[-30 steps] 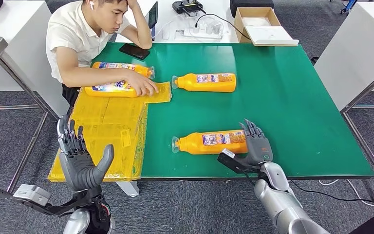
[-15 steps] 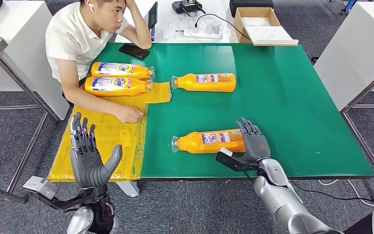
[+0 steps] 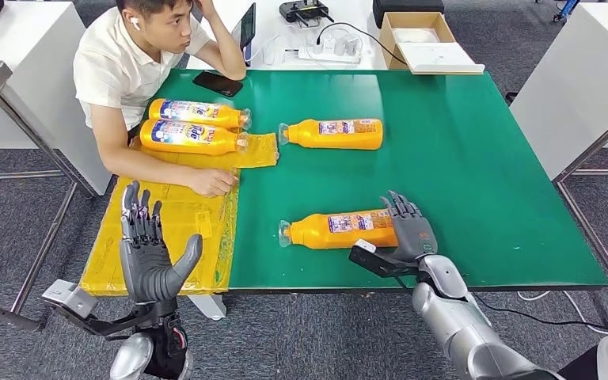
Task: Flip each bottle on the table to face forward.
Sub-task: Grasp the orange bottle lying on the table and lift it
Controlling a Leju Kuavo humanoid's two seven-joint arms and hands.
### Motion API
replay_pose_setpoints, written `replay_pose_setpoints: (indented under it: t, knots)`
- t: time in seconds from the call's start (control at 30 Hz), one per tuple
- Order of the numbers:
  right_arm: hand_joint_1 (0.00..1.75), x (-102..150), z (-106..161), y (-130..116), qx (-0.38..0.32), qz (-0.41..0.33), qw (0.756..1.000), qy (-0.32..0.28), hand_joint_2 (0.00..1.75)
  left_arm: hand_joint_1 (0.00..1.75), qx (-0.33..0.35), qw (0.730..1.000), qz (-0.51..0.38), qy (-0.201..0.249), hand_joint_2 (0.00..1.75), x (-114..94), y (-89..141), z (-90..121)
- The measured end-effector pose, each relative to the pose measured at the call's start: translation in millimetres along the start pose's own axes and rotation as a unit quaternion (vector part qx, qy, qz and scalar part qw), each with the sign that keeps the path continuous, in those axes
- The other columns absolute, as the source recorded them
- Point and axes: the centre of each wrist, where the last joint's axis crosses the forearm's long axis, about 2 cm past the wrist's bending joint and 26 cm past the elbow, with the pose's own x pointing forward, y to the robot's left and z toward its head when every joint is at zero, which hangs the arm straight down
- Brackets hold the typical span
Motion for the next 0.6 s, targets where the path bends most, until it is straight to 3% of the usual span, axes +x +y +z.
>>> replay_pose_setpoints:
  t: [0.03,0.1,0.27,0.37,0.5,0.6]
  knots:
    - [1.60,1,-1,0,0.009,0.000,1.000,-0.001,1.75,0.00,-0.003,1.000,0.002,0.003,1.75,0,-1,0]
    - [1.73,2,-3,-2,0.027,-0.001,1.000,-0.002,1.75,0.00,-0.010,1.000,0.008,0.007,1.75,-1,-2,-2]
    - [1.73,2,-11,-11,0.060,-0.011,0.998,0.007,1.75,0.00,-0.023,0.999,0.023,0.018,1.75,-4,-6,-6]
    - [1.59,0,-13,-14,0.070,-0.021,0.997,0.014,1.75,0.00,-0.033,0.999,0.031,0.026,1.75,-6,-7,-9]
    - [1.75,-3,-13,-15,0.072,-0.025,0.997,0.014,1.75,0.00,-0.039,0.998,0.032,0.031,1.75,-7,-7,-10]
    - [1.75,-4,-13,-14,0.072,-0.030,0.997,0.009,1.75,0.00,-0.043,0.998,0.032,0.034,1.75,-9,-6,-9]
